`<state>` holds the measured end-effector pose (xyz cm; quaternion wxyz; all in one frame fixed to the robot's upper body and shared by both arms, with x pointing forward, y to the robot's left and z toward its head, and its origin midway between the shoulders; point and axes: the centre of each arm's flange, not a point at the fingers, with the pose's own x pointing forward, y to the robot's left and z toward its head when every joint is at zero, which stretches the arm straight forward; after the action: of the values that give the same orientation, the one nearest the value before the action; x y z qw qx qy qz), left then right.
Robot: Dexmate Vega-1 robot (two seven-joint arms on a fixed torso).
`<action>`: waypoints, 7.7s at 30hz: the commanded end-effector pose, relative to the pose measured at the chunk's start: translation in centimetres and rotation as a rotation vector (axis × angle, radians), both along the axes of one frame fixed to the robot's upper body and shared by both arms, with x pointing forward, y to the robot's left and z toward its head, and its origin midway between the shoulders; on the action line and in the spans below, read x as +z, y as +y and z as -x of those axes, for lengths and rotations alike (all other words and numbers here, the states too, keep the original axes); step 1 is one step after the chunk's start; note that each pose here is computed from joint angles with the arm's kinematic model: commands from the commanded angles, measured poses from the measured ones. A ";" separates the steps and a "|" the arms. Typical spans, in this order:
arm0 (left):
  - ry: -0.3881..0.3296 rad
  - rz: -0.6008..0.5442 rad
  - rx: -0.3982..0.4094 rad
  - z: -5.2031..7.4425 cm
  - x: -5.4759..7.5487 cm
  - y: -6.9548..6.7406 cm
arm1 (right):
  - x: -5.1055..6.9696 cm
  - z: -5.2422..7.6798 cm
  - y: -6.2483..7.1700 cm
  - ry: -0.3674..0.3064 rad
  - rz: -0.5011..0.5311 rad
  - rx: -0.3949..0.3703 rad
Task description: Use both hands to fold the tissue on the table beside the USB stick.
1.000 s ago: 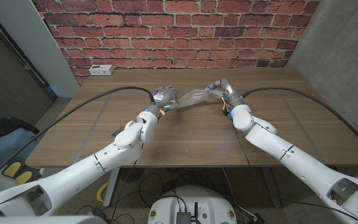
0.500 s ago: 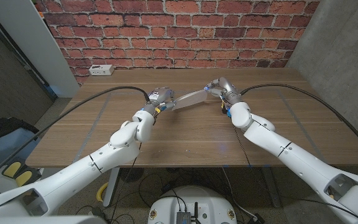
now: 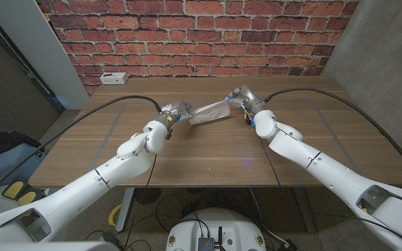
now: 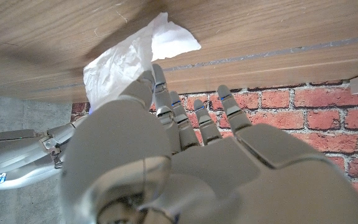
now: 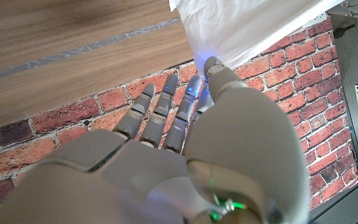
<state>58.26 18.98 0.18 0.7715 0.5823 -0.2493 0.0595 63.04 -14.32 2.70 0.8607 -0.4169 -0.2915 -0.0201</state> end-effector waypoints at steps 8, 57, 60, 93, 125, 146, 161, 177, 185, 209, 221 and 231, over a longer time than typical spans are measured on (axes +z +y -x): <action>0.071 0.006 0.035 -3.0 0.5 0.5 | 0.2 -2.6 1.3 0.032 0.080 -0.028; 0.010 -0.091 0.238 -8.2 1.5 -1.0 | 1.3 -8.2 2.4 0.022 0.145 -0.065; 0.006 -0.101 0.250 -8.6 1.4 -1.1 | 1.3 -8.5 2.5 0.030 0.152 -0.069; -0.250 0.016 0.363 -6.0 0.9 -0.2 | 1.1 -8.5 2.9 0.050 0.127 -0.003; 0.000 -0.183 0.196 -5.7 0.5 -0.4 | -0.9 -4.7 3.5 0.141 0.270 0.075; 0.040 -0.292 0.284 -5.0 0.1 -0.5 | -1.4 -3.4 5.3 0.195 0.389 0.120; 0.052 -0.345 0.283 -6.6 0.5 -1.0 | -1.4 -3.5 5.4 0.225 0.375 0.143; -0.017 -0.326 0.304 -7.8 -0.4 -1.2 | -1.4 -3.6 5.5 0.241 0.414 0.123; -0.083 -0.330 0.313 -7.5 -0.3 -1.5 | -1.5 -3.5 5.7 0.252 0.441 0.107; -0.472 -0.801 0.303 -3.7 2.1 -5.2 | -1.8 -2.8 5.4 0.234 0.476 0.071; -0.582 -0.962 0.273 -3.8 2.9 -6.4 | -2.2 -2.2 5.2 0.239 0.482 0.061; -0.697 -1.057 0.236 -4.0 3.4 -7.1 | -2.3 -2.0 5.3 0.241 0.484 0.060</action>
<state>62.20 12.79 3.23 0.3141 0.8504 -0.3714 0.2005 65.34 -9.05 0.53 0.7655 -0.5996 -0.1970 0.1256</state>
